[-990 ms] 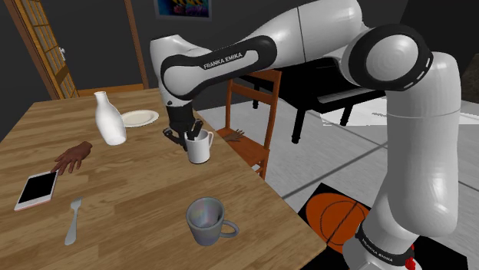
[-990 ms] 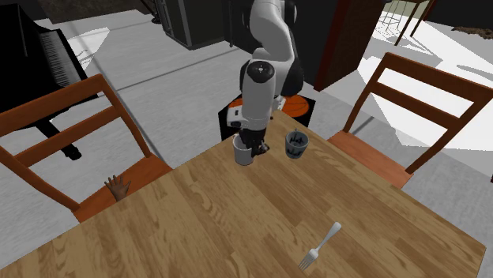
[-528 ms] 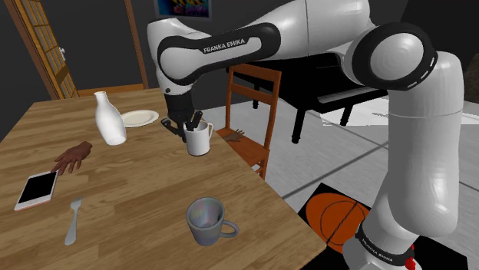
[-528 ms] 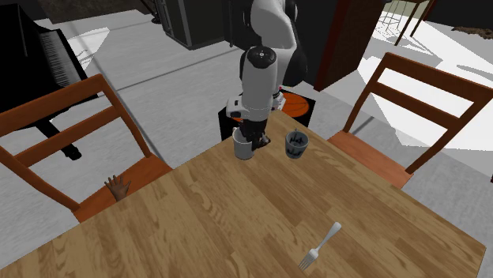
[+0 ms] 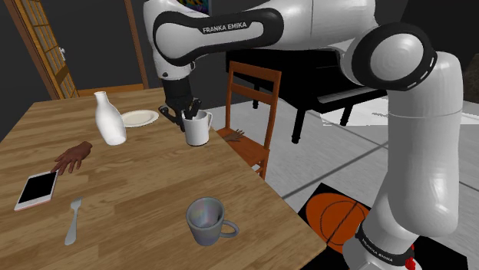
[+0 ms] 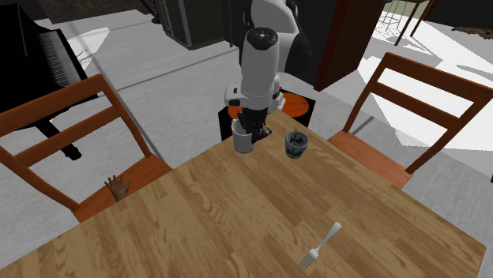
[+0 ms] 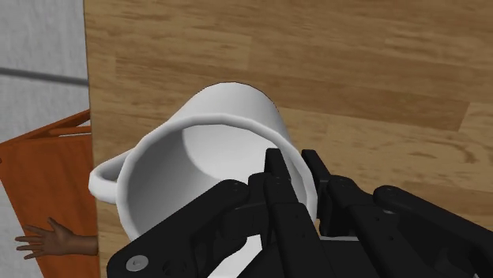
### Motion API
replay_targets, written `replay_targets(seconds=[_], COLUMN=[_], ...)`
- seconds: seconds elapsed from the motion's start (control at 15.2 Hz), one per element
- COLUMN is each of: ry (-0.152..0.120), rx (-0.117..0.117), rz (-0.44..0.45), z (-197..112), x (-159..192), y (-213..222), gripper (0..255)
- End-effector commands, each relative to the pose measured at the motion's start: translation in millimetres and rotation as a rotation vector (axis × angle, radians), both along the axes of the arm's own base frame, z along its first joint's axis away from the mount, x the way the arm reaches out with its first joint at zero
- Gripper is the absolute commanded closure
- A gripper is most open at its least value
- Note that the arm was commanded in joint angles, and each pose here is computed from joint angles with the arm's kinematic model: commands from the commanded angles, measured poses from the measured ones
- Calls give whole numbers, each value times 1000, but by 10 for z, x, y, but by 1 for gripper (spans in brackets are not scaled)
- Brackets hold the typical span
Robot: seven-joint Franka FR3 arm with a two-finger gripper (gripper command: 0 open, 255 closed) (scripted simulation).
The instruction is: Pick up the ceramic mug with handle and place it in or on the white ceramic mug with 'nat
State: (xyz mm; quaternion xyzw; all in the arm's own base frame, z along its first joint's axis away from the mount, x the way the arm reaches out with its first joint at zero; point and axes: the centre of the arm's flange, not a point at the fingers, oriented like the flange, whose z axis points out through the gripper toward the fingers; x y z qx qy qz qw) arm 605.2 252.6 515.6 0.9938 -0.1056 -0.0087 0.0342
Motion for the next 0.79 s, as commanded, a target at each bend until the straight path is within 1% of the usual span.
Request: replay_targets(seconds=[0.0,0.73], ry=[0,0], rx=[0,0], rz=[0,0], z=[55,187], x=[-117,-1420], y=[65,693], gripper=[255,255])
